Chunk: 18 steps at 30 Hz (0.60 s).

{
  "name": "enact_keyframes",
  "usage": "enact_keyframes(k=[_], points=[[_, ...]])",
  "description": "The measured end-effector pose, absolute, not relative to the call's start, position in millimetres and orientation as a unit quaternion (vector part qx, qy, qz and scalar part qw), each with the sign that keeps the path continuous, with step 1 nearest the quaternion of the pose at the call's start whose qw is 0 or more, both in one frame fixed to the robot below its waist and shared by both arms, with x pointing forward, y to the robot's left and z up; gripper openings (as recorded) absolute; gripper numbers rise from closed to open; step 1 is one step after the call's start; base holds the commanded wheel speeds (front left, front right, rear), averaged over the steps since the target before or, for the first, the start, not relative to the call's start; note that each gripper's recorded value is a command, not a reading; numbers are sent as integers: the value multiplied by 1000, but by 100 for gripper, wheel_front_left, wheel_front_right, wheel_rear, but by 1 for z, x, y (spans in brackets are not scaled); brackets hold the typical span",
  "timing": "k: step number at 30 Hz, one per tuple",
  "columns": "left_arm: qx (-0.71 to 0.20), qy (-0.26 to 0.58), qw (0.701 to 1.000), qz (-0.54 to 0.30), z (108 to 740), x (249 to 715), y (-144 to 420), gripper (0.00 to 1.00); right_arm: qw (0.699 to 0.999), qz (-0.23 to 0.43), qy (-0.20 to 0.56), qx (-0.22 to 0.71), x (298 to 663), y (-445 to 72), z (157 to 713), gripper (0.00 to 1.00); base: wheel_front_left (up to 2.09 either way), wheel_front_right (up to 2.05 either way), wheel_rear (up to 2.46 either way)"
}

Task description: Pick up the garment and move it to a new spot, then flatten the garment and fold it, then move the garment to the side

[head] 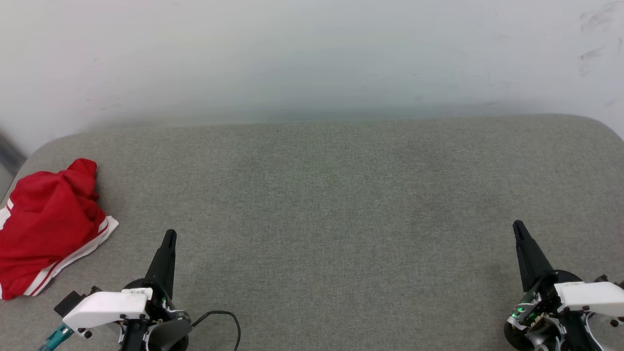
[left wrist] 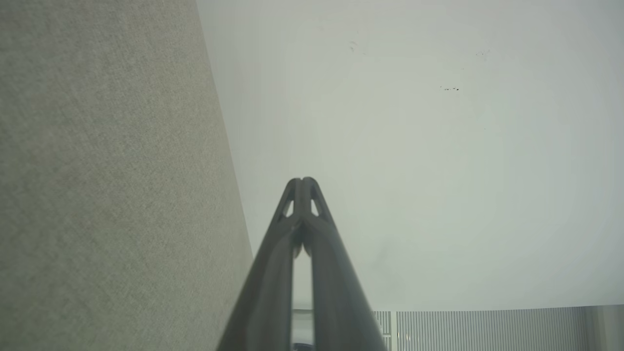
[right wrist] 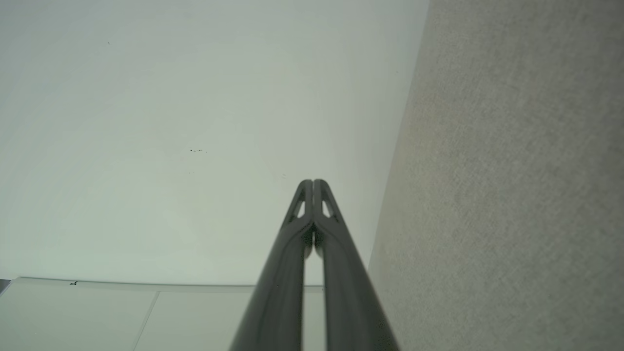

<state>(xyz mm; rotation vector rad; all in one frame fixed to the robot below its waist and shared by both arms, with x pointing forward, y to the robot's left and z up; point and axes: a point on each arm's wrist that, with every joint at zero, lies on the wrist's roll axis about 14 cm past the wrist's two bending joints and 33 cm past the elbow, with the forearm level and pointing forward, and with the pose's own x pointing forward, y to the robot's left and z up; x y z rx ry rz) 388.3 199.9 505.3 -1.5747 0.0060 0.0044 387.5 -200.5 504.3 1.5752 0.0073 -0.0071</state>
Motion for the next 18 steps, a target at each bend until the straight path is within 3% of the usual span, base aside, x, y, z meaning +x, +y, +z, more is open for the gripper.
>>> enact_keyframes(k=[18], points=[[-708,3,706,2,505,388,200,0,706,-3,3,709,388,-200,504,0,0,0,0]])
